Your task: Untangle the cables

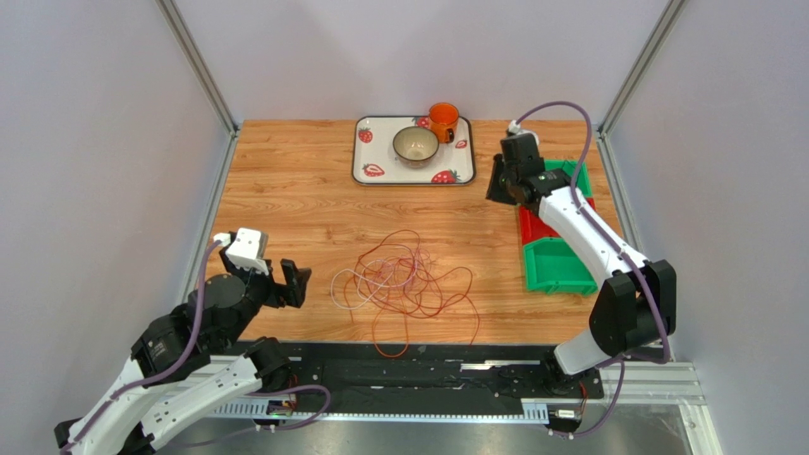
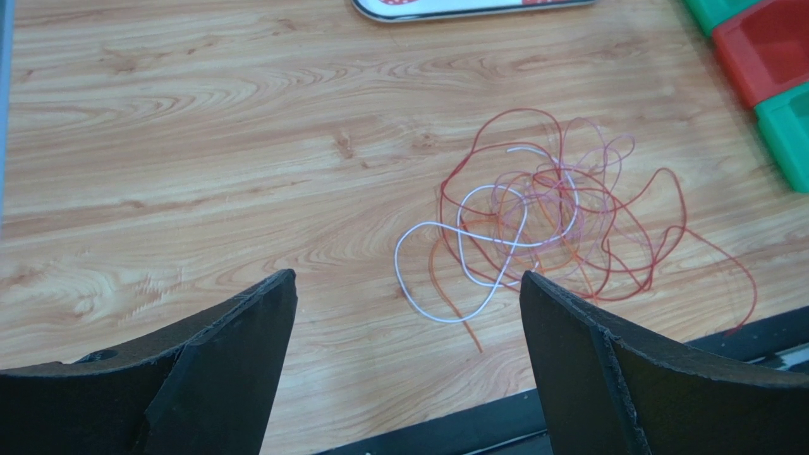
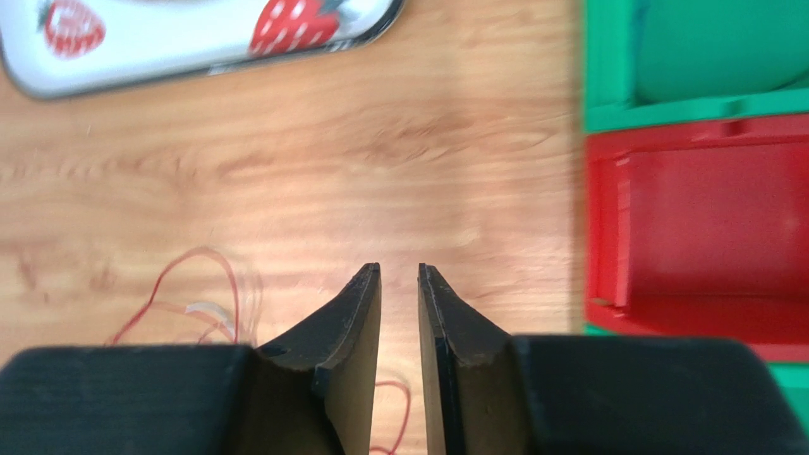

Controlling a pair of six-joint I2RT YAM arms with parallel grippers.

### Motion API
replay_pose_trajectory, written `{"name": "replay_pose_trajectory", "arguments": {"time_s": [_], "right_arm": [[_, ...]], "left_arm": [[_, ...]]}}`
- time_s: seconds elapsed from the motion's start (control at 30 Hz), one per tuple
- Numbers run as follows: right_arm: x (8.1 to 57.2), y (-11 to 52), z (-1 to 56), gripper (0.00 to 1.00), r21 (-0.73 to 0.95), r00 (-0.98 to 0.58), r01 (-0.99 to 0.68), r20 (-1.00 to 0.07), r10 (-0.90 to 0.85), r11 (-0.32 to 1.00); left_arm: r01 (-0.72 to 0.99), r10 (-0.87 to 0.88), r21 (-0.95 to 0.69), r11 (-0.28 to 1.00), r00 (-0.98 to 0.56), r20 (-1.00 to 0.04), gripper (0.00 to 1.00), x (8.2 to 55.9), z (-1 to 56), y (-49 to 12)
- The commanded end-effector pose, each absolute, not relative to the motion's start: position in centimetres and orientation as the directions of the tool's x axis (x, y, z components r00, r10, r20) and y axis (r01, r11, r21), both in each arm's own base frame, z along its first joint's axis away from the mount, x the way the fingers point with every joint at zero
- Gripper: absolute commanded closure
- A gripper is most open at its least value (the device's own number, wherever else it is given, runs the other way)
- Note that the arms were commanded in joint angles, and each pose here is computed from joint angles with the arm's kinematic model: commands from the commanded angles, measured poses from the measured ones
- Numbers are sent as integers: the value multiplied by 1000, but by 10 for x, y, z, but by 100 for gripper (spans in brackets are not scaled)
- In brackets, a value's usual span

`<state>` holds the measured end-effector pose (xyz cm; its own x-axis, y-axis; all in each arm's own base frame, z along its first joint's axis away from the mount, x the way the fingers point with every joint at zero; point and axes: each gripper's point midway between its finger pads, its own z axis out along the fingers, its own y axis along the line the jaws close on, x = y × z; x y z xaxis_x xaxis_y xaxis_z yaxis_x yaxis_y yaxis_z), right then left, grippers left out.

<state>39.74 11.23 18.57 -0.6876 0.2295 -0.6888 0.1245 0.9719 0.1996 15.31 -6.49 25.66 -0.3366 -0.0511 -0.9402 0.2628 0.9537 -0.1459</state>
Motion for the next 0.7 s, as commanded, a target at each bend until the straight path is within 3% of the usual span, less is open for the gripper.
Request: {"name": "replay_pose_trajectory", "arguments": {"time_s": [0.0, 0.13, 0.33, 0.47, 0.67], "right_arm": [[380, 172, 187, 71, 307, -680, -51, -708, 192, 951], [352, 181, 153, 65, 314, -718, -58, -672, 179, 948], [319, 193, 122, 65, 391, -764, -95, -618, 184, 916], [306, 200, 124, 64, 441, -771, -133, -609, 187, 888], [284, 222, 129, 63, 537, -796, -217, -581, 171, 815]], "left_arm": [[312, 31, -82, 947, -341, -939, 4, 163, 254, -82], [359, 82, -75, 930, -403, -911, 6, 168, 247, -106], [398, 26, -167, 902, -436, -899, 11, 189, 250, -157], [400, 25, -189, 897, -472, -881, 18, 211, 223, -193], [429, -10, -220, 876, -439, -898, 18, 248, 184, -246]]}}
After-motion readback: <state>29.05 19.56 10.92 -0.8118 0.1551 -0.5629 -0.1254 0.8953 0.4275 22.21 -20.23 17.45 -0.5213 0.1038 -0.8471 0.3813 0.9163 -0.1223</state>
